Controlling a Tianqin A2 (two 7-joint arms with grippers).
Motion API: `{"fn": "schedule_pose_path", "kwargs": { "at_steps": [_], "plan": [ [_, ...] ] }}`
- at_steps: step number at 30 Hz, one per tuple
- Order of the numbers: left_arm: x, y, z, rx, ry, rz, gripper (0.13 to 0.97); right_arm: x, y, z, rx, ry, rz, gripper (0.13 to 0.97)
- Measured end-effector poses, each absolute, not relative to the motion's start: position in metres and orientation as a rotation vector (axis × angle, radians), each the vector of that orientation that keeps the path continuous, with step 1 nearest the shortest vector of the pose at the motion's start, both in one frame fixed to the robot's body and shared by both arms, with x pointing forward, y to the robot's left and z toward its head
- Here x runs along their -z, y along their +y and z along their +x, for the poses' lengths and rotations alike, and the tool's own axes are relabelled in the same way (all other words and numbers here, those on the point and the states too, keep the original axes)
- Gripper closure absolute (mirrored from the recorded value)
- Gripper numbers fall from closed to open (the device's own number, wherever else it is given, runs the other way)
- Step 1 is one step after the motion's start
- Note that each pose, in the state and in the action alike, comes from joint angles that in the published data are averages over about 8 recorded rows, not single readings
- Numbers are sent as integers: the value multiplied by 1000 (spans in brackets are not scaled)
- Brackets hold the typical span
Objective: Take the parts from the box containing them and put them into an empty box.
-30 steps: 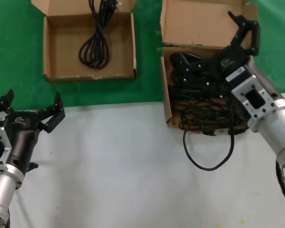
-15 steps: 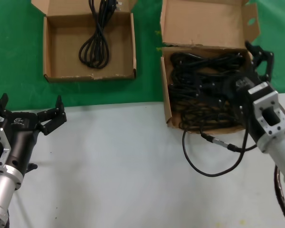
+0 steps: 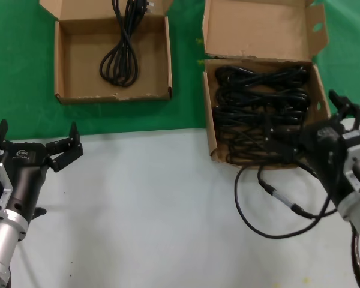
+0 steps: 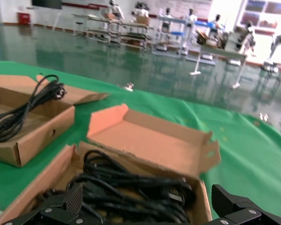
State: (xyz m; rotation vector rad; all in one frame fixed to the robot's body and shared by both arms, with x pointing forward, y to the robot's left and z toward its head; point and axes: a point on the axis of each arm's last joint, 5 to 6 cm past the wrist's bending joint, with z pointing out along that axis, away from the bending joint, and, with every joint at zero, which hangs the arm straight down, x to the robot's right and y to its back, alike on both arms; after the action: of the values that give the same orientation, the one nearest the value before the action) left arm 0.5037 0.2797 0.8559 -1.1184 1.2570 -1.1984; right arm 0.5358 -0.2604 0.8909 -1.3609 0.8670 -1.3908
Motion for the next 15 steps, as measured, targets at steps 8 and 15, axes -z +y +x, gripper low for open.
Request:
{"fn": "schedule_pose_path", "kwargs": {
  "at_steps": [8,15],
  "plan": [
    [-855,280,503,1196,1255,-1122,132,-873,-270,523,1317,999,-1316,130],
    [-855,280,503,1194,1254,-1124,132,-862,-276,514,1271,1083,-1283,130]
  ]
}}
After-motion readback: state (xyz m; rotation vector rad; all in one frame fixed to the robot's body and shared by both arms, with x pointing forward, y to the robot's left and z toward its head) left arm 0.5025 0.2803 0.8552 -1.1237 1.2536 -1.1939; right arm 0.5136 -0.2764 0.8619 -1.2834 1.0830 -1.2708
